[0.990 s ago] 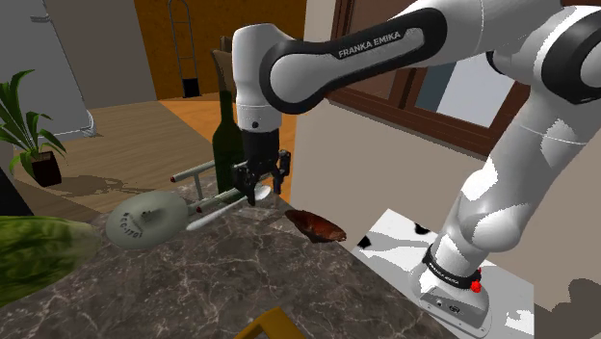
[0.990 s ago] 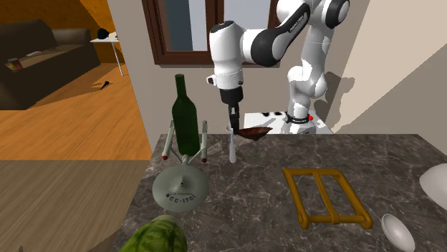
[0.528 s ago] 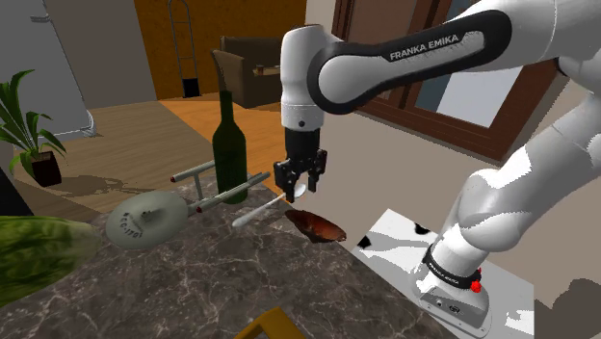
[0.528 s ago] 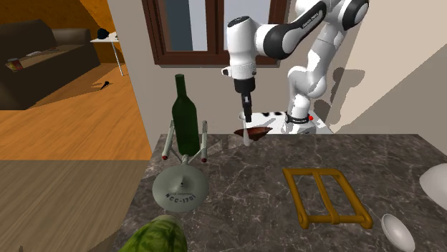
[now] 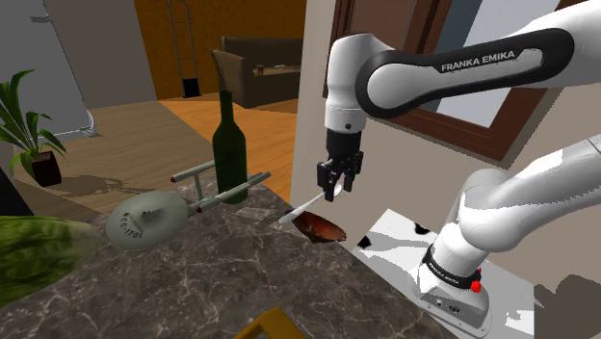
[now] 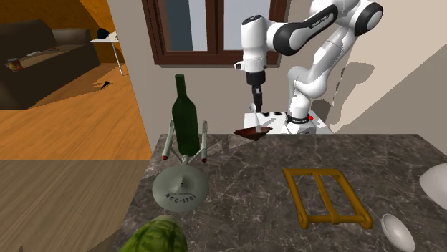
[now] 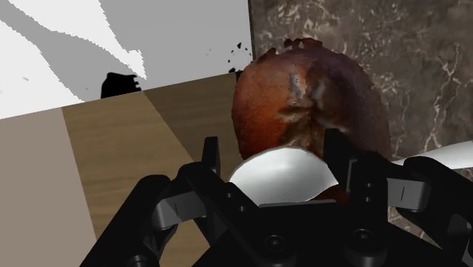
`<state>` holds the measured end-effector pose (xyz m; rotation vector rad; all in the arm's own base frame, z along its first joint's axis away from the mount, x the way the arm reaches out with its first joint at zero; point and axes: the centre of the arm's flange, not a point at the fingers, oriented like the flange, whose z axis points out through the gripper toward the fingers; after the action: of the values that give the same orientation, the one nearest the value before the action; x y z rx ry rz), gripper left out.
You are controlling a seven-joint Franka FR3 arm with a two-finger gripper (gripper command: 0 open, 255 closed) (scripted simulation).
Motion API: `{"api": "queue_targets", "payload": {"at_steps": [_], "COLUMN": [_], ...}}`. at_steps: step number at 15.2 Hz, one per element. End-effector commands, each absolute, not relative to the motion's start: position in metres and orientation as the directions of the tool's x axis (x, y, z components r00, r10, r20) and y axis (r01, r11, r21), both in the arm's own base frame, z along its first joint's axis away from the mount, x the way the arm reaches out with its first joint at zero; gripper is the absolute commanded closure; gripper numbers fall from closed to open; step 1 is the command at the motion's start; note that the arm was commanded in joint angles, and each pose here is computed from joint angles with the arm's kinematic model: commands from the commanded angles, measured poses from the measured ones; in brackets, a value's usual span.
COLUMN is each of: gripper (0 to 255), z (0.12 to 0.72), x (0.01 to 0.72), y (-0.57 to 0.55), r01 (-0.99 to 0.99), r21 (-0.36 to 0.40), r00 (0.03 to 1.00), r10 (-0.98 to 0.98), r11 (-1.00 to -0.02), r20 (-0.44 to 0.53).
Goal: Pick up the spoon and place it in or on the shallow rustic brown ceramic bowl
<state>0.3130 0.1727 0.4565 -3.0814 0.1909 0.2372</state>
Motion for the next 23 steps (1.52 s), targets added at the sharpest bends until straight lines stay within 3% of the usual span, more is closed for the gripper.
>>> {"api": "queue_targets", "payload": {"at_steps": [1,13,21,22,23], "gripper": [255,255,255,0,0], "z": [0.448,0.385,0.385,0.385,0.385], "x": [0.31,0.31,0.31,0.31,0.31], "y": [0.17,0.17,0.17,0.171,0.17], "r01": [-0.126,-0.126,-0.126,-0.126,-0.126], "r21": [-0.036,-0.036,-0.036,-0.036,-0.036], "r00": [0.981,0.981,0.981,0.981,0.981], "r10": [-0.119,-0.119,-0.119,-0.119,-0.119], "r11": [-0.991,-0.991,-0.991,-0.991,-0.991], "r20": [-0.155,-0.155,-0.155,-0.155,-0.155]}}
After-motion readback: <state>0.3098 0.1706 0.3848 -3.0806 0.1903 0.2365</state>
